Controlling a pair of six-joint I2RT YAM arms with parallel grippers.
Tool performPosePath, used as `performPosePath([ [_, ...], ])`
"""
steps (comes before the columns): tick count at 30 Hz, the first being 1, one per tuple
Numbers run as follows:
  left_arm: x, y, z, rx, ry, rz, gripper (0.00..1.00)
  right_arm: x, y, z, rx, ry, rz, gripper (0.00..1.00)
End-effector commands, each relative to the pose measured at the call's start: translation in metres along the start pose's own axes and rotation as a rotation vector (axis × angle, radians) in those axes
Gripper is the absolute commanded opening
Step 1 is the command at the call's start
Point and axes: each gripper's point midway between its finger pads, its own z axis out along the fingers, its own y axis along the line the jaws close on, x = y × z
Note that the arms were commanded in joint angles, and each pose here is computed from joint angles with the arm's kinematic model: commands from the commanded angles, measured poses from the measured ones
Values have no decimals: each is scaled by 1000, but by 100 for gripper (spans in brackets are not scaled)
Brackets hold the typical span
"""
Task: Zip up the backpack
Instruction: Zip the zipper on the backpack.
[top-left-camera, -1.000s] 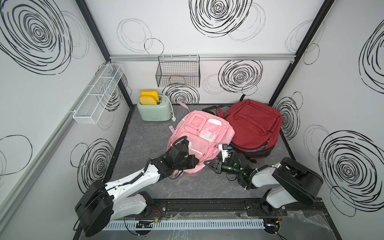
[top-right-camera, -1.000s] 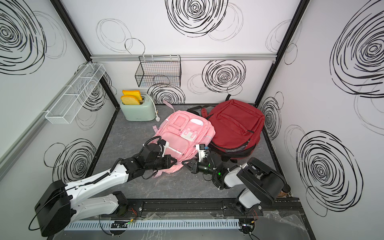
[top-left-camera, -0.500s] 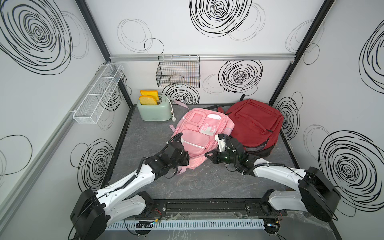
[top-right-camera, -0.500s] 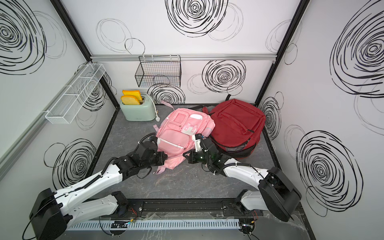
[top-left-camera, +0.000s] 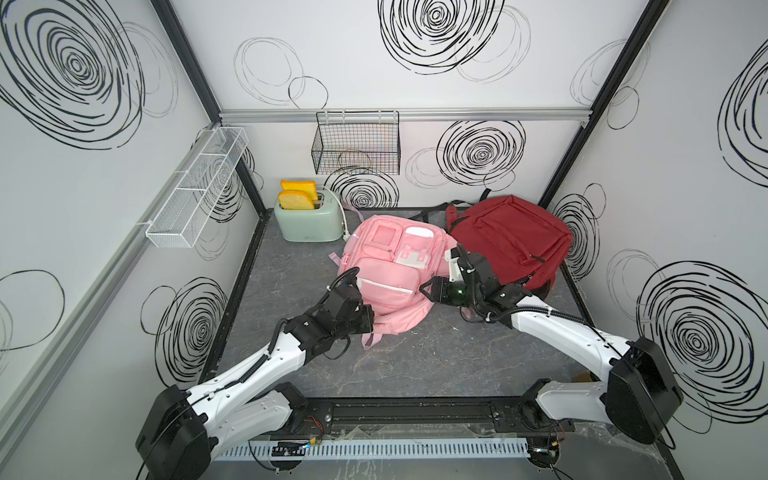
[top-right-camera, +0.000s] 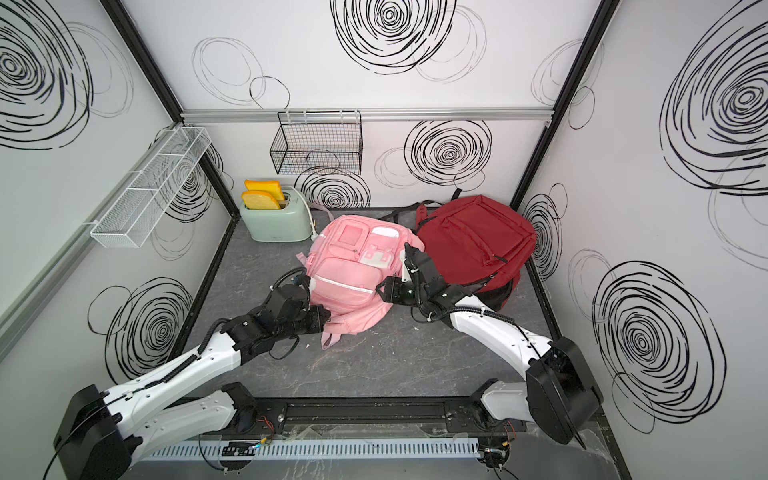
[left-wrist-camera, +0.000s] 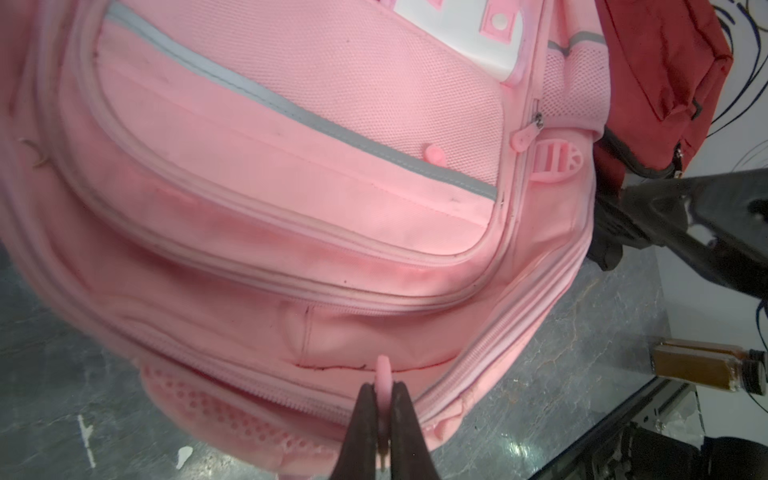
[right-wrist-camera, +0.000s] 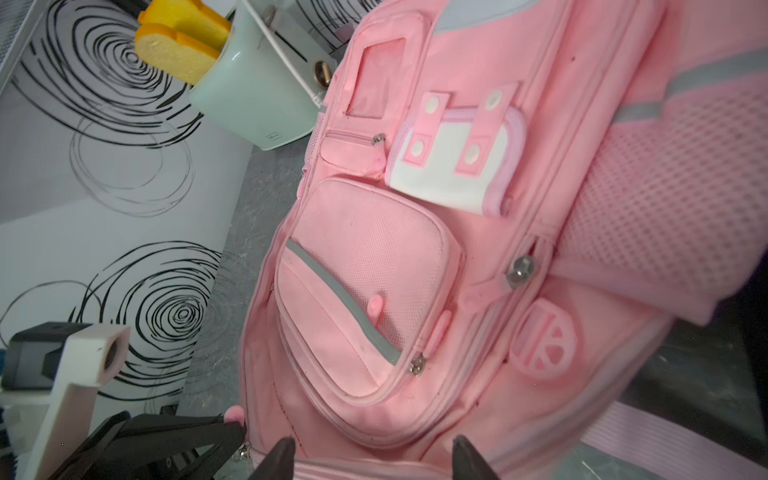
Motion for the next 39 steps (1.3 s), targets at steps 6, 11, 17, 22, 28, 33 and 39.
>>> performPosePath([
  [6, -12, -59, -9, 301, -31, -64, 0, 80, -11, 3, 22, 156, 322, 78],
  [11, -11, -73, -10, 361, -28, -68, 0, 98, -11, -10, 34, 151, 422, 80],
  [17, -8, -82, -12, 393, -22, -65, 0, 103, -11, -6, 11, 154, 498, 81],
  [22, -14, -100, -19, 449, -25, -67, 0, 111, -16, 5, -118, 121, 630, 81],
  [28, -6, -118, -24, 526, 22, -81, 0, 82, -8, 5, -275, -9, 674, 83],
  [33, 2, -130, -28, 557, 67, -90, 0, 57, 17, 2, -437, -65, 632, 79],
  [39, 3, -131, -25, 554, 89, -89, 0, 45, 34, -6, -499, -77, 540, 29],
])
